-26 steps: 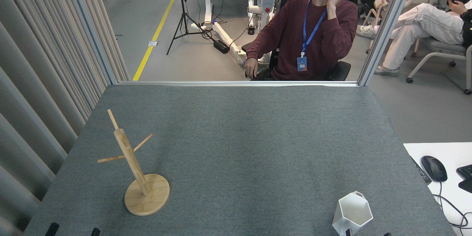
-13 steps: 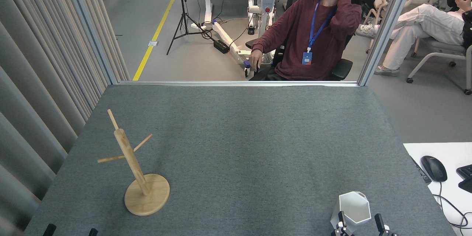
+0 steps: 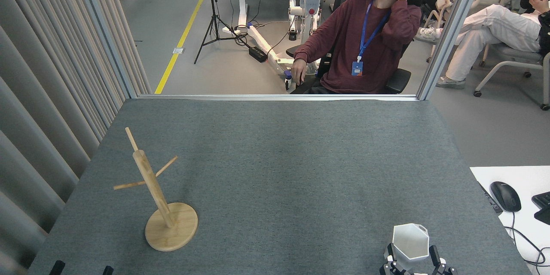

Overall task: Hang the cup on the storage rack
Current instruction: 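Move the right gripper to the white faceted cup and grasp it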

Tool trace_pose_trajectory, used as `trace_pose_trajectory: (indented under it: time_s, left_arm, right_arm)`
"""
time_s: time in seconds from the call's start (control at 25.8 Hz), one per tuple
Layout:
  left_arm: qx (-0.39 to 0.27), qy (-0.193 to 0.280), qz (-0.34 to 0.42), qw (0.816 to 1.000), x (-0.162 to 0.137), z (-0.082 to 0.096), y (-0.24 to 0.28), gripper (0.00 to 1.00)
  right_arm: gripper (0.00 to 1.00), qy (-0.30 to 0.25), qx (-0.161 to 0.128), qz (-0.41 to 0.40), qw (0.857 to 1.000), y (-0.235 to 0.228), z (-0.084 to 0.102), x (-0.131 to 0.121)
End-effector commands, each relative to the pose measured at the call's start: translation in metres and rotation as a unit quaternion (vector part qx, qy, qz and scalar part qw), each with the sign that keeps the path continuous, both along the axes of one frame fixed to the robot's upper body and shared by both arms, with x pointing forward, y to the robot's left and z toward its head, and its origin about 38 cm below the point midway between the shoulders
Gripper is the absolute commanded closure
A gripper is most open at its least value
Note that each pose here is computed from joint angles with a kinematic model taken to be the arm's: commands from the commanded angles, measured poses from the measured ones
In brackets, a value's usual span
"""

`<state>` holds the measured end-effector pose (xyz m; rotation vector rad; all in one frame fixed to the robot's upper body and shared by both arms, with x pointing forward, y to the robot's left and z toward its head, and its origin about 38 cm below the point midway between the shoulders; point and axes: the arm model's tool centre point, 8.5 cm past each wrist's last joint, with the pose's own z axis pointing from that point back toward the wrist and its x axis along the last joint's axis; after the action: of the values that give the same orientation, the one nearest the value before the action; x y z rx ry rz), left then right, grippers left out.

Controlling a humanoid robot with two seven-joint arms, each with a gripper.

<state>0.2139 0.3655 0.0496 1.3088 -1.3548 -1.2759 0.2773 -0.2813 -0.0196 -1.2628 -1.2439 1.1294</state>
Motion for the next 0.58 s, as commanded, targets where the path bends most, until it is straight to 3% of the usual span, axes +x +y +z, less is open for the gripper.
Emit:
trace_pose_trajectory:
  time_s: [0.0,0.23,0.54]
  left_arm:
    - [0.0,0.0,-0.002,1.0,0.0,0.0,0.0,0.0]
    - [0.002,-0.002,0.002,1.0,-0.002,0.002,0.004,0.0]
    - [0.002,-0.008,0.003,1.0,-0.002,0.003,0.005,0.0]
  right_arm:
    - [0.01,-0.006,0.002,0.005,1.0,0.006,0.002,0.003]
    - [0.01,-0.011,0.006,0.006,1.0,0.01,0.003,0.013]
    - [0.01,0.002,0.006,-0.006,1.0,0.007,-0.008,0.014]
